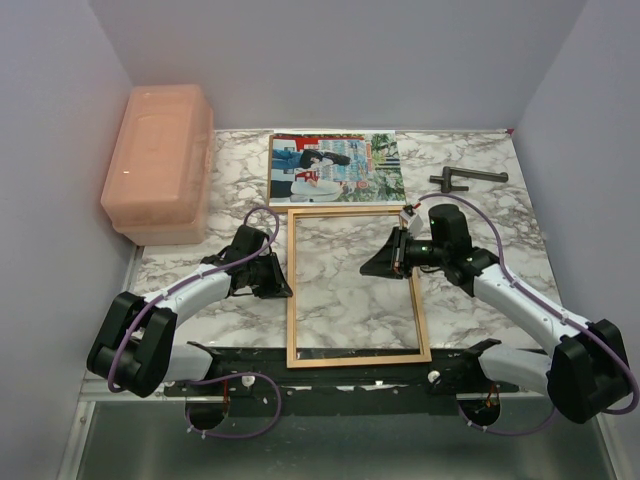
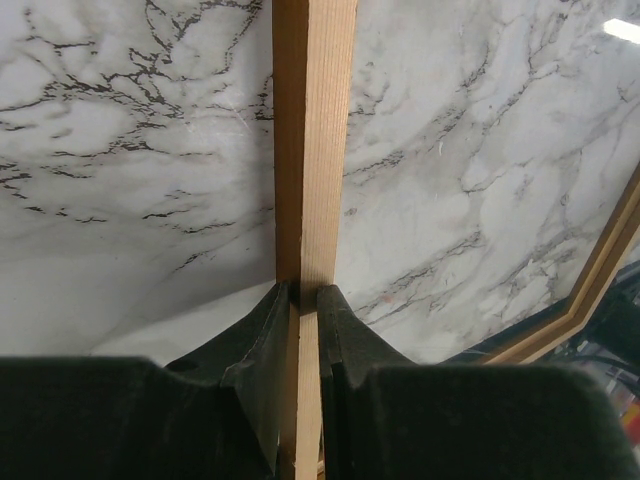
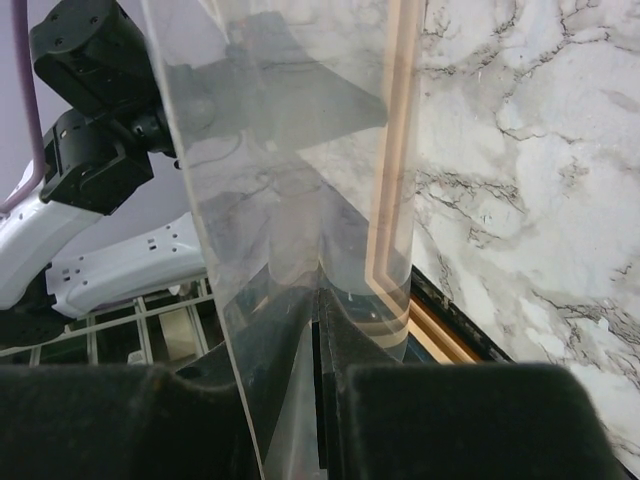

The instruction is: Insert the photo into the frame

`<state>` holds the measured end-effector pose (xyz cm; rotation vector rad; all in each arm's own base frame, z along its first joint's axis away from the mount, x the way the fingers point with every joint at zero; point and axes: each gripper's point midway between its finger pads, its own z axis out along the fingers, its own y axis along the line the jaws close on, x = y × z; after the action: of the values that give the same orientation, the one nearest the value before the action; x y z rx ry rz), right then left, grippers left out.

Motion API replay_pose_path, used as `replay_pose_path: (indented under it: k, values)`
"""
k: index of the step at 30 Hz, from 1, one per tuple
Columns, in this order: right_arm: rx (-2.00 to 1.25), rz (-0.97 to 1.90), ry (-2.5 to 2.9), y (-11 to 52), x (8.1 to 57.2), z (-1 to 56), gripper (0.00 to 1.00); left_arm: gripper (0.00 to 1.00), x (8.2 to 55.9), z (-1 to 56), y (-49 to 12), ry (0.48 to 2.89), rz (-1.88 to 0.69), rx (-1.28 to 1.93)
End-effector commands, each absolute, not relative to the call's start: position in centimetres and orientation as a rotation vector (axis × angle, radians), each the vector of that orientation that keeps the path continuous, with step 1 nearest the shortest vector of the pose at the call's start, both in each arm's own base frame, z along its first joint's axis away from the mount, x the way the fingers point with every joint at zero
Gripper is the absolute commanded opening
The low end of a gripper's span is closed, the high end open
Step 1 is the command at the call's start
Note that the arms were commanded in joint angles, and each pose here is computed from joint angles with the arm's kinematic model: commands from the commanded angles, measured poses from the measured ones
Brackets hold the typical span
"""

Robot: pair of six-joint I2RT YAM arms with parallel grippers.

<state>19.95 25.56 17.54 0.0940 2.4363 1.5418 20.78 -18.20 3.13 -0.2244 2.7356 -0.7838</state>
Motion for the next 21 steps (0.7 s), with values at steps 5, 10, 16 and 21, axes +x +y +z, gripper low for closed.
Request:
replay_pose_path:
  k: [5,10,16,21]
  values:
    - [0.067,1.596,2.378,26.3,20.0,19.6,0.17,0.18,18.1,-0.5,-15.6,2.874,-0.577,-0.215]
    - [0.084,1.603,2.369,26.3,20.0,19.9,0.17,0.17,18.2,-0.4,-15.6,2.870,-0.580,-0.214]
    - [0.113,1.593,2.398,26.0,19.7,18.7,0.17,0.17,18.0,-0.5,-15.6,2.874,-0.577,-0.212]
    - [0.118,1.587,2.421,25.9,19.3,17.8,0.17,0.17,18.1,-0.5,-15.6,2.872,-0.576,-0.213]
